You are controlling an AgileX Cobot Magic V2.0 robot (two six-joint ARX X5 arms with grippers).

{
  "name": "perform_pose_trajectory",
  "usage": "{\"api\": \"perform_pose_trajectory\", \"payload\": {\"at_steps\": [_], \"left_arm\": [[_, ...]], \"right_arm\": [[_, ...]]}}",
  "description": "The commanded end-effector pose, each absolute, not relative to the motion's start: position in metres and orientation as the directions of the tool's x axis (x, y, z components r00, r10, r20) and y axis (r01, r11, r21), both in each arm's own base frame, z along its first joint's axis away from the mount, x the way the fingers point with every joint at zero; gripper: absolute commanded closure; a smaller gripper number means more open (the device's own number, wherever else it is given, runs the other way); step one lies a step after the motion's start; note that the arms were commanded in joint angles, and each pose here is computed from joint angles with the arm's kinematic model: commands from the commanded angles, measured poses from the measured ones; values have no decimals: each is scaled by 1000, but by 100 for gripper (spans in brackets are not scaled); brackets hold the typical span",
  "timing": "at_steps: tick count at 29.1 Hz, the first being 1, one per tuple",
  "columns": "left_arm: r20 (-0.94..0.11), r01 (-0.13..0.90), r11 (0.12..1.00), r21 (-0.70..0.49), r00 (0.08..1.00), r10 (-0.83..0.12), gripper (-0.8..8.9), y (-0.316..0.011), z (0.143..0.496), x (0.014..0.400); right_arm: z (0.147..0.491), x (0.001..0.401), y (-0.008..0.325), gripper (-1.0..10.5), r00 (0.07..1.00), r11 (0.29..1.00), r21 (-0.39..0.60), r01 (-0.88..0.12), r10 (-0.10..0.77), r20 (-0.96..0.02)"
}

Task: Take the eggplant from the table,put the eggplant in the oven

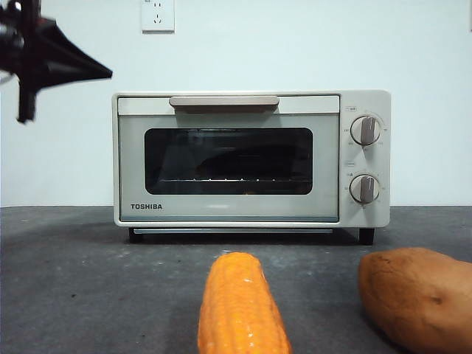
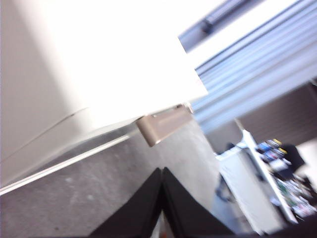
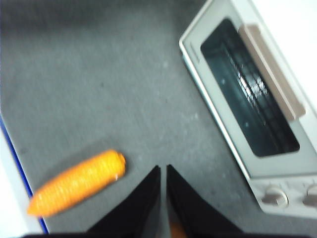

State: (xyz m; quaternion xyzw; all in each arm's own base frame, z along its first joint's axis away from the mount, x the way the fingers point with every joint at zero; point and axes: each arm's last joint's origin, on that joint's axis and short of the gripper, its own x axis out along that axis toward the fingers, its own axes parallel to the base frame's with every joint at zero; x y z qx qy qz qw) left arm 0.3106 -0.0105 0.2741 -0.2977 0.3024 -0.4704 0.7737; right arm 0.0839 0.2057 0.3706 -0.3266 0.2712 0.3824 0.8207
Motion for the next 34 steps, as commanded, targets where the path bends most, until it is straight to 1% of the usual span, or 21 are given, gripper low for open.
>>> {"api": "perform_pose_trajectory", "payload": {"at_steps": [1, 2, 4, 7, 8, 10, 12, 13, 16, 19, 21, 25, 27, 29, 31, 34], "left_arm": [[-244, 578, 518, -631, 486, -839, 807, -14, 302, 291], [-272, 570, 567, -594, 521, -809, 807, -16, 308, 282], [-343, 552, 679, -484, 594, -728, 807, -21, 321, 260], [-435, 514, 801, -307, 673, -598, 807, -27, 333, 229], [-457, 495, 829, -261, 693, -557, 807, -28, 336, 220], [-481, 445, 875, -193, 734, -479, 807, -31, 339, 202], [-464, 429, 889, -157, 763, -450, 807, -33, 339, 188], [-450, 424, 893, -149, 775, -443, 807, -34, 337, 181], [-423, 401, 905, -145, 802, -422, 807, -35, 324, 165], [-415, 364, 919, -152, 821, -393, 807, -35, 303, 152], [-411, 325, 933, -156, 837, -361, 807, -34, 288, 146], [-389, 224, 964, -146, 882, -264, 807, -31, 255, 136], [-376, 172, 970, -172, 899, -226, 807, -30, 242, 134], [-385, 128, 961, -245, 897, -218, 807, -29, 234, 132], [-419, 79, 943, -324, 881, -218, 807, -29, 231, 130], [-430, 72, 942, -328, 876, -217, 807, -29, 230, 131]], "right_arm": [[370, 89, 202, 942, 562, 493, -345, -798, 405, -721], [368, 93, 199, 942, 565, 502, -350, -791, 382, -731], [364, 103, 192, 942, 576, 535, -355, -766, 327, -749], [350, 121, 182, 942, 589, 597, -356, -719, 251, -768], [345, 126, 178, 942, 595, 629, -350, -694, 228, -771], [335, 139, 162, 942, 623, 722, -324, -611, 185, -760], [325, 149, 146, 942, 653, 797, -285, -533, 173, -737], [318, 153, 136, 942, 676, 844, -245, -478, 175, -715], [300, 157, 116, 942, 735, 916, -135, -379, 209, -645], [284, 154, 101, 942, 802, 953, -57, -299, 219, -556], [274, 150, 93, 942, 837, 963, -23, -269, 223, -499], [252, 142, 87, 942, 887, 964, 21, -267, 254, -386], [243, 139, 85, 942, 899, 963, 33, -268, 262, -352], [237, 138, 84, 942, 901, 963, 36, -267, 263, -345], [236, 137, 84, 942, 899, 963, 33, -267, 262, -352], [237, 138, 84, 942, 904, 963, 38, -268, 265, -337]]}}
